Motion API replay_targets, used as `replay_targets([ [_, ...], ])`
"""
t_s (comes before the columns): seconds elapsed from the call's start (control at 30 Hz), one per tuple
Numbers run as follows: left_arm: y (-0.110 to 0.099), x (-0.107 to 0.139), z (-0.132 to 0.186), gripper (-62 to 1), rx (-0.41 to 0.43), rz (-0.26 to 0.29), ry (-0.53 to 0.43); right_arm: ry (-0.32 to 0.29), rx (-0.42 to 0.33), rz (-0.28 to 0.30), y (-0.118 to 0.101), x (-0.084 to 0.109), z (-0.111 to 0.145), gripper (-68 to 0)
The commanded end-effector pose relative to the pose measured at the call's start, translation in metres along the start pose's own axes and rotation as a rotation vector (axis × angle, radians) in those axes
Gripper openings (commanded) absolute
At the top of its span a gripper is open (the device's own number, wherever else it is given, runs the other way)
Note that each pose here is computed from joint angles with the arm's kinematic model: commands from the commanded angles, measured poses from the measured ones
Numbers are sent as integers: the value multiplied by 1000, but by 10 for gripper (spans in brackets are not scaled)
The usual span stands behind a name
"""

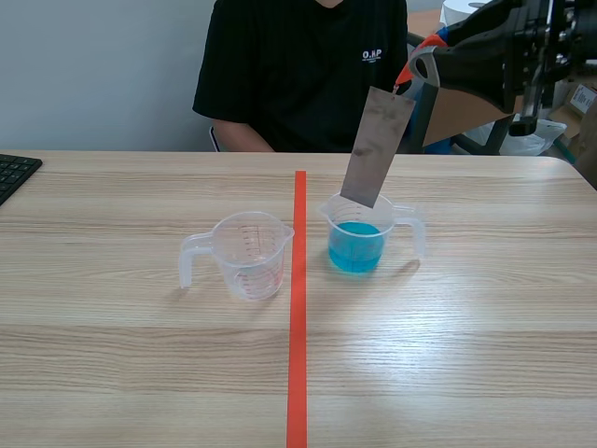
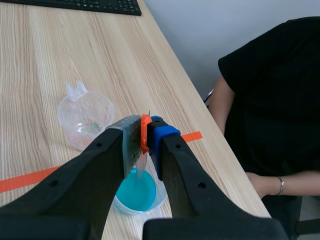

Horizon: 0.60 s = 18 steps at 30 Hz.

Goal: Do the redox reaction experiment.
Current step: 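Raise the plate and point at it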

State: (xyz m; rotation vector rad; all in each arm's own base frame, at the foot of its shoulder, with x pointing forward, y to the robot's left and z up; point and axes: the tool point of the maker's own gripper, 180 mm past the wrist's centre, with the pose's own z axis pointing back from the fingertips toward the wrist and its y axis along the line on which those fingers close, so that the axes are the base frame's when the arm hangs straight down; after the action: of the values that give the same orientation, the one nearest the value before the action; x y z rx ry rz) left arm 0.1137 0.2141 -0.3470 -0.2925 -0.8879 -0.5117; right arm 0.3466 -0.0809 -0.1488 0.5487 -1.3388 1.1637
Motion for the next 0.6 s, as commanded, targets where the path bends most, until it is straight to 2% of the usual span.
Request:
replay_targets([
  [0.0, 8, 32, -11, -569, -9, -31, -92, -49, -24, 40, -13, 23, 7, -662],
  [0.1, 17, 67, -24, -569, -43, -108, -172, -50, -24, 40, -12, 23, 7, -662],
  [0.37, 19, 138, -61, -569, -120, -275, -309, -50, -23, 39, -12, 23, 7, -662],
  [0.57, 1, 180, -94, -569, -182, -357, -373, -52, -24, 37, -12, 23, 7, -662],
])
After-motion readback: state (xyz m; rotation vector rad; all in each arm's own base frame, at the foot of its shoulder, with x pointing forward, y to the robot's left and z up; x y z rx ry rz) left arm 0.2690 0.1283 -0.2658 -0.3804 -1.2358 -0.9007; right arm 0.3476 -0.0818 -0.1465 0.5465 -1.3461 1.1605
